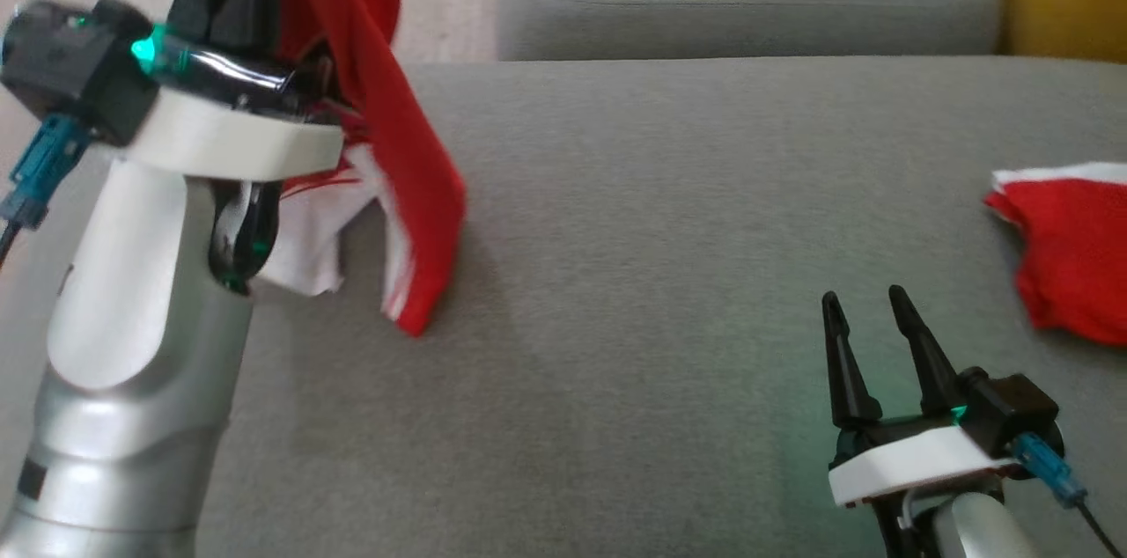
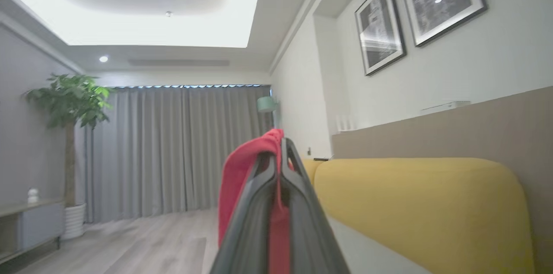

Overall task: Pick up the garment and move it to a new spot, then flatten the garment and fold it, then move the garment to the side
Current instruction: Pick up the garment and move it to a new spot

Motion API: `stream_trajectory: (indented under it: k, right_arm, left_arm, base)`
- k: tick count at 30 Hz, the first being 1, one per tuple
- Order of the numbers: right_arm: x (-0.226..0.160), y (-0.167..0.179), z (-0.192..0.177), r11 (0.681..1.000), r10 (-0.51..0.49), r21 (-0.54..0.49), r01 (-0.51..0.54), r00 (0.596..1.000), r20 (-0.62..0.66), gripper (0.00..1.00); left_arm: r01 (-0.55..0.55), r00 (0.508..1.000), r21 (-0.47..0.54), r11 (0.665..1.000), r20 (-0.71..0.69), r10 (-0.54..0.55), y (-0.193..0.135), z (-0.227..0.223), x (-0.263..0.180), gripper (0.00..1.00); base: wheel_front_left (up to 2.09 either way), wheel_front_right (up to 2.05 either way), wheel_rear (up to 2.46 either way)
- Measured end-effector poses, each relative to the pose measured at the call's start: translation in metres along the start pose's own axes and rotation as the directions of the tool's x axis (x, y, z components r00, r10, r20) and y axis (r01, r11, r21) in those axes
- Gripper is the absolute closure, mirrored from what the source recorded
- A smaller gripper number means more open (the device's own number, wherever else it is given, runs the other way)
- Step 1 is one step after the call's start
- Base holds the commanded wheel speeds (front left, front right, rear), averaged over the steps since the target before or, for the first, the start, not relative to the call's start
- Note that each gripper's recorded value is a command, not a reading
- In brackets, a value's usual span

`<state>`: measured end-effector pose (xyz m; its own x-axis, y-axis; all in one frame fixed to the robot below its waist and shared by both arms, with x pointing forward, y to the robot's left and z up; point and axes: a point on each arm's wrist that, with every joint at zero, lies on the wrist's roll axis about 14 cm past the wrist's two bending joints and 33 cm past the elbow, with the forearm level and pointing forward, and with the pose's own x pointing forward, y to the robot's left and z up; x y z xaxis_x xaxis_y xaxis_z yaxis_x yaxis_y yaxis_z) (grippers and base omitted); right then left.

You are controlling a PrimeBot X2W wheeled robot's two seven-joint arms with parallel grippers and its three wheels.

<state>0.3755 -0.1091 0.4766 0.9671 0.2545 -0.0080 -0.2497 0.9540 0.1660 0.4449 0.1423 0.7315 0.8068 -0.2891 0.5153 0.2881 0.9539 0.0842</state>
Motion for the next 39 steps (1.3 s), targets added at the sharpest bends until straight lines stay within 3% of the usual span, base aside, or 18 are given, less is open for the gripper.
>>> stream_trajectory:
  k: [13, 19, 25, 29, 36, 38, 39]
  right_arm:
    - [-0.040, -0.044, 0.015, 0.987, -0.163, 0.003, 0.163, 0.985, 0.049, 0.00]
    - [-0.057, -0.057, 0.021, 0.976, -0.218, 0.003, 0.219, 0.973, 0.070, 0.00]
    - [-0.069, -0.067, 0.023, 0.965, -0.261, 0.002, 0.262, 0.962, 0.076, 0.00]
    - [-0.067, -0.071, 0.023, 0.962, -0.271, -0.003, 0.272, 0.960, 0.073, 0.00]
    - [-0.054, -0.075, 0.023, 0.961, -0.277, 0.019, 0.276, 0.959, 0.065, 0.00]
    - [-0.051, -0.075, 0.020, 0.961, -0.275, 0.027, 0.274, 0.960, 0.054, 0.00]
    - [-0.051, -0.075, 0.019, 0.961, -0.278, 0.031, 0.276, 0.959, 0.050, 0.00]
  left_arm:
    - [0.276, 0.947, -0.009, 0.961, 0.170, -0.271, -0.100, 0.033, 0.039, 1.00]
    - [0.435, 0.889, -0.067, 0.898, 0.186, -0.417, -0.162, 0.029, 0.038, 1.00]
    - [0.600, 0.799, -0.174, 0.781, 0.183, -0.573, -0.238, 0.012, 0.022, 1.00]
    - [0.658, 0.751, -0.241, 0.714, 0.139, -0.645, -0.271, -0.017, 0.014, 1.00]
    - [0.705, 0.695, -0.223, 0.673, 0.029, -0.718, -0.288, -0.072, 0.038, 0.96]
    - [0.718, 0.678, -0.211, 0.663, -0.005, -0.735, -0.291, -0.088, 0.045, 0.90]
    - [0.726, 0.667, -0.209, 0.656, -0.020, -0.745, -0.294, -0.095, 0.047, 0.74]
  base:
    - [0.00, 0.00, 0.00]
    - [0.00, 0.00, 0.00]
    - [0.00, 0.00, 0.00]
    - [0.00, 0.00, 0.00]
    - [0.00, 0.00, 0.00]
    - [0.00, 0.00, 0.00]
    - [0.00, 0.00, 0.00]
